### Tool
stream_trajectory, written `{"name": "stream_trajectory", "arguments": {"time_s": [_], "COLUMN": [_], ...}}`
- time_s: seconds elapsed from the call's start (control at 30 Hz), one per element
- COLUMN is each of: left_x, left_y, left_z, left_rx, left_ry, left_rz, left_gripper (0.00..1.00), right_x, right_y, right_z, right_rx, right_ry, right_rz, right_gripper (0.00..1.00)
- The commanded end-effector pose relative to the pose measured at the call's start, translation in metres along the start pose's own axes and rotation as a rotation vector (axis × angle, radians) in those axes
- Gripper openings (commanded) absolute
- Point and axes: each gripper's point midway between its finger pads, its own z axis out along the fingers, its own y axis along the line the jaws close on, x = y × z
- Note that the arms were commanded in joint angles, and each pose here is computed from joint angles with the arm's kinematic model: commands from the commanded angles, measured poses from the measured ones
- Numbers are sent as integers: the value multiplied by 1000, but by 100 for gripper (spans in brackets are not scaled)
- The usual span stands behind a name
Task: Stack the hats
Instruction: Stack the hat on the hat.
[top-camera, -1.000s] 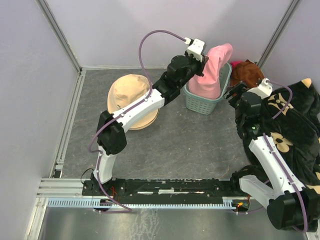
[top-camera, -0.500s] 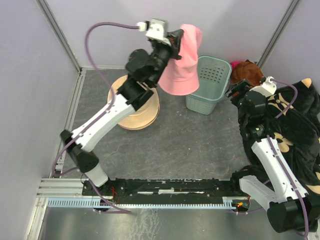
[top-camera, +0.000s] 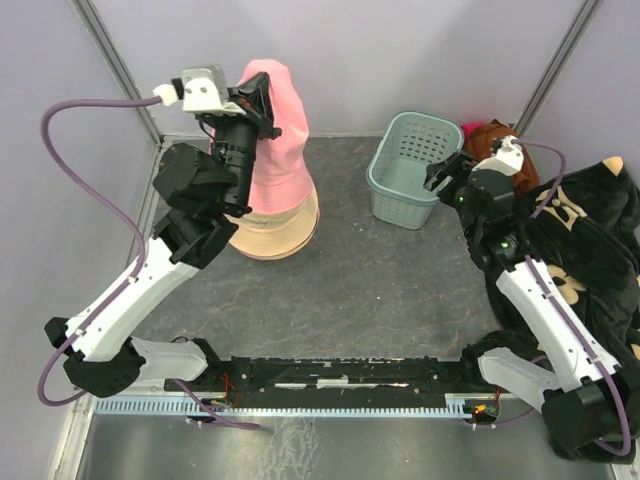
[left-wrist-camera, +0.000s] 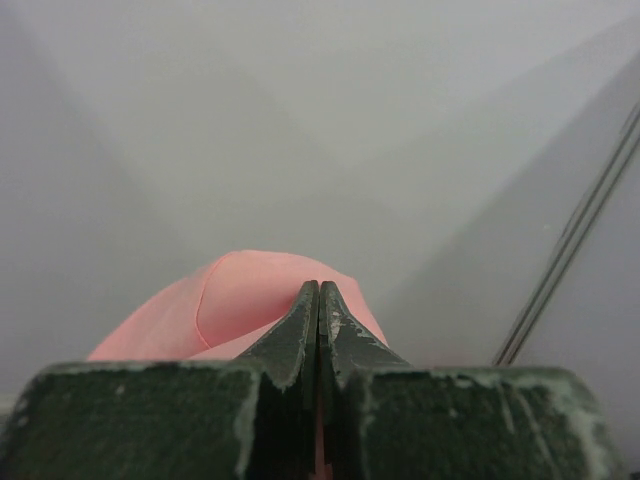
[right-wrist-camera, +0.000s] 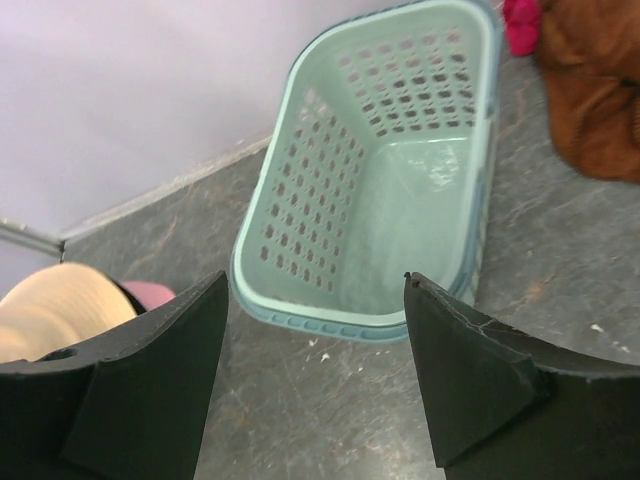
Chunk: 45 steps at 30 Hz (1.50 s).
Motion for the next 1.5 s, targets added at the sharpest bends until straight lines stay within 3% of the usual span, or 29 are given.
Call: {"name": "stream_trajectory", "arguments": {"time_s": [0.0, 0.43, 0.93, 1.23, 1.47], "left_x": [42, 94, 38, 61, 97], "left_y": [21, 64, 95, 93, 113], "left_z": [-10, -34, -46, -44, -45], "left_rx": [-88, -222, -323, -321, -355], "left_ry": [89, 141, 84, 133, 196], "left_rz": [119, 216, 236, 275, 295], "left_gripper": [3, 3, 3, 3, 3], "right_x": [-10, 14, 33, 38, 42], "right_y": [31, 59, 90, 93, 104], "right_z": [0, 10, 19, 20, 21], "right_rx": [-61, -95, -139, -144, -183], "right_ry": [-23, 11, 36, 41, 58], "right_rz": [-18, -58, -81, -95, -93], "right_gripper": [78, 78, 78, 78, 79]}}
